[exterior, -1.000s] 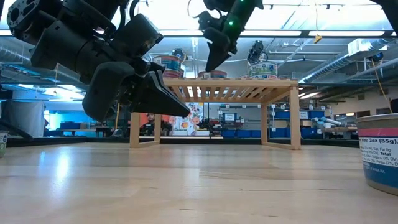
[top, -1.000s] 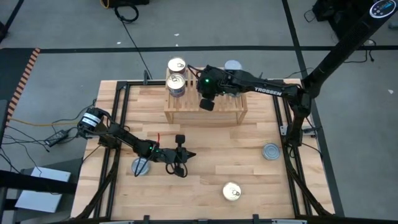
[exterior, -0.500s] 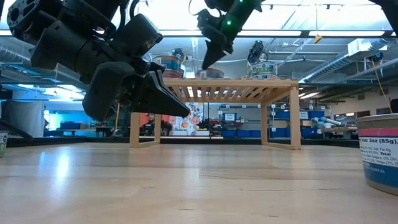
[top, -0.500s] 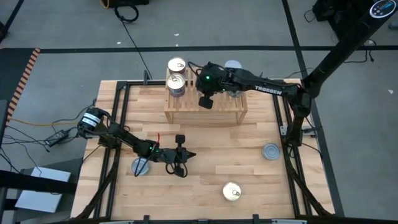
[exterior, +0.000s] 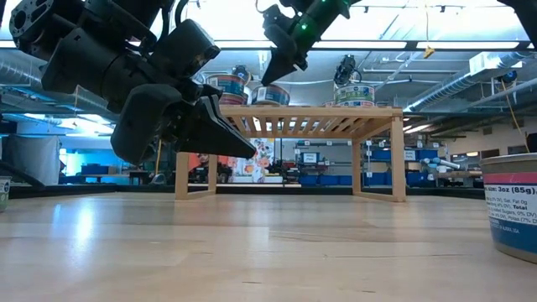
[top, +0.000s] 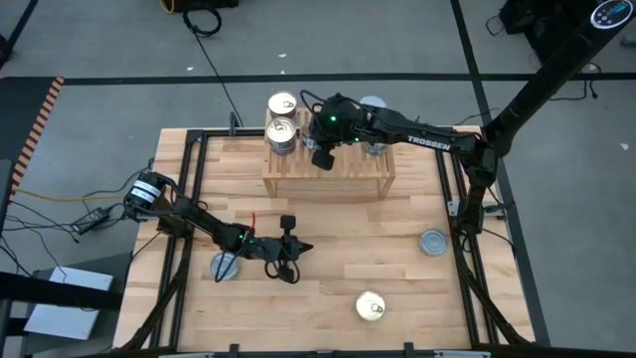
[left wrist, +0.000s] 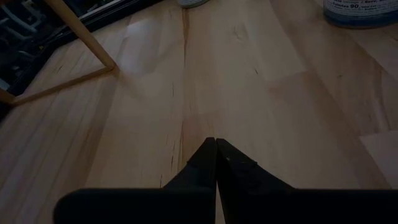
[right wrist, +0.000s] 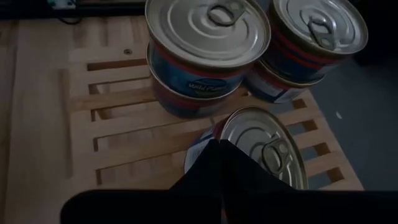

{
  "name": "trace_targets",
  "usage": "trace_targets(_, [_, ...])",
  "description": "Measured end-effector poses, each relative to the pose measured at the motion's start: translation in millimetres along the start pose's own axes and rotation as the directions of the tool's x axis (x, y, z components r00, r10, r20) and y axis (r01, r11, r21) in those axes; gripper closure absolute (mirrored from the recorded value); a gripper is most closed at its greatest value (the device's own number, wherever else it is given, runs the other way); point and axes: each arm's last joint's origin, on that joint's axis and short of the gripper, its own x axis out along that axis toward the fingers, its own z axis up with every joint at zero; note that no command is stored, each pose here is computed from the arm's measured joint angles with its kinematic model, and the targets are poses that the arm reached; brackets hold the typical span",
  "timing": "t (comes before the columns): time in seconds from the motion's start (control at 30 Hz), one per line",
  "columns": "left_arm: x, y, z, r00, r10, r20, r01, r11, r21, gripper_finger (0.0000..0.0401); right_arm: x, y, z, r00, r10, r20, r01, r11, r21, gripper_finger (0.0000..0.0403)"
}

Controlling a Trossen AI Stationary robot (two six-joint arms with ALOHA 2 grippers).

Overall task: Stack canned seafood by type on shelf
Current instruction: Put the blue pink tuna can on the shelf

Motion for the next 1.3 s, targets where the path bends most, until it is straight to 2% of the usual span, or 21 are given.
trace_targets(0.23, [0.0,0.0,0.1,1.000,0.000,0.001,0.000,1.000,0.000,0.0393,5.0,-9.2,2.4,0.999,0.005,0.045,-0.006,1.000,0.011,0.0400])
trace_targets(0.5, [0.0,-0.5,-1.1,1.000,-0.013,-0.009,0.013,1.000,0.002,0.0393,34.6,-8.7,-7.4,1.000,0.022,-0.004,-0.022,1.000,-0.002,0.0399])
trace_targets(0.7, [0.0,-0.7,-2.2,1.000,-0.014,-0.020,0.015,1.000,0.006,0.0393,29.9,-10.6,-7.1,0.999,-0.042,-0.019,0.043,0.999,0.032,0.0391])
trace_targets(1.0, [0.0,-0.6,-2.1,1.000,-0.014,-0.019,0.014,1.000,0.003,0.0393,20.5,-10.6,-4.7,0.996,-0.085,-0.018,0.086,0.995,0.052,0.0395])
trace_targets(1.17, [0.0,-0.6,-2.1,1.000,-0.014,-0.019,0.014,1.000,0.002,0.0393,18.2,-13.5,-14.5,0.990,-0.080,-0.116,0.089,0.994,0.070,0.0397])
trace_targets(1.3, [0.0,-0.6,-1.8,1.000,-0.014,-0.016,0.014,1.000,0.000,0.0393,17.9,-16.0,-15.8,0.988,-0.085,-0.127,0.096,0.992,0.080,0.0397])
